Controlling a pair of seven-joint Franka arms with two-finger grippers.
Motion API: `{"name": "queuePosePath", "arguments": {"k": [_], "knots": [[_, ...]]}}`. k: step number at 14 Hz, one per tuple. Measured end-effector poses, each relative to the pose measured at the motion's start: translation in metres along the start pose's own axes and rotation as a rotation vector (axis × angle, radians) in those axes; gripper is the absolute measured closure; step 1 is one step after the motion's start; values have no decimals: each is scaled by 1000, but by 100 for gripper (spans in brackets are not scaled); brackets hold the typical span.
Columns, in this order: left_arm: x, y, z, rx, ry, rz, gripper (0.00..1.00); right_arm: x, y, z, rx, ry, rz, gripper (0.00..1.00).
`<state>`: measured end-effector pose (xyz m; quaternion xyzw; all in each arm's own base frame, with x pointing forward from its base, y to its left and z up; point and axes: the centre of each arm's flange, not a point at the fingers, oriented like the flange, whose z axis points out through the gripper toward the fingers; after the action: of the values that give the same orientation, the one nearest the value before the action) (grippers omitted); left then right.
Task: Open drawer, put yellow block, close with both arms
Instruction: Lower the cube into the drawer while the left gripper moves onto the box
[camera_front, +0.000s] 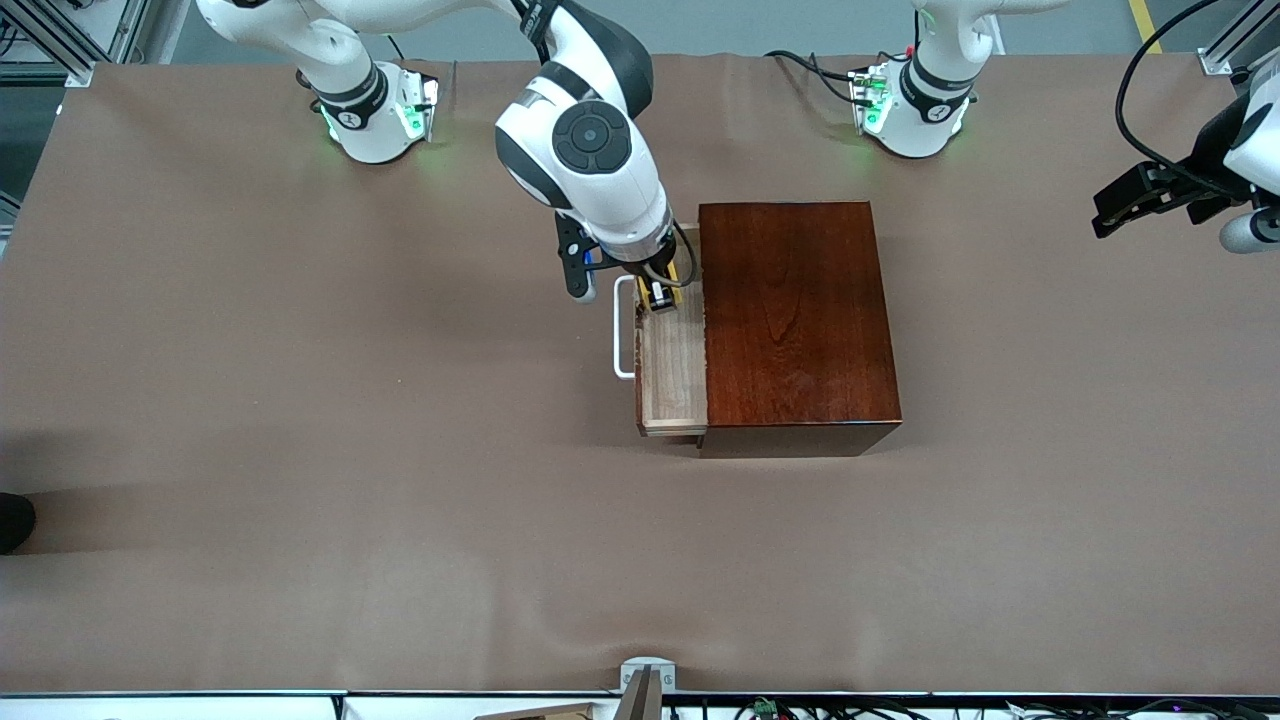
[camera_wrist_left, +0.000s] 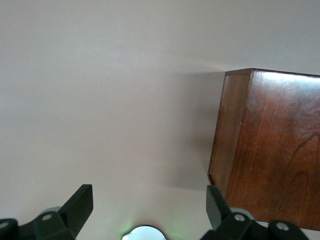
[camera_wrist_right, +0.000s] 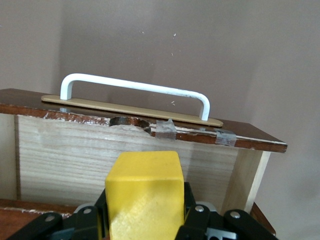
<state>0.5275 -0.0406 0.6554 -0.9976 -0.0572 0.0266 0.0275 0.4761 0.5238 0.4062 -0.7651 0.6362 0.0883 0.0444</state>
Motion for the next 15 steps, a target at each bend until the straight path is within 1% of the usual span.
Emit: {"name": "queuePosePath", "arguments": {"k": [4,8,13,15], "knots": [[0,-1,-2,-1,3,-1,0,-1,0,17,-11,21,5,44],[0,-1,-2,-1,4,-1,0,-4,-2,19,-6,14,10,44],[-1,3,-3,-2,6,5,0,-7,-3,25,-3,22,9,44],[-2,6,-3,-14,4,11,0,-7,-3,31,0,25,16,44]]}}
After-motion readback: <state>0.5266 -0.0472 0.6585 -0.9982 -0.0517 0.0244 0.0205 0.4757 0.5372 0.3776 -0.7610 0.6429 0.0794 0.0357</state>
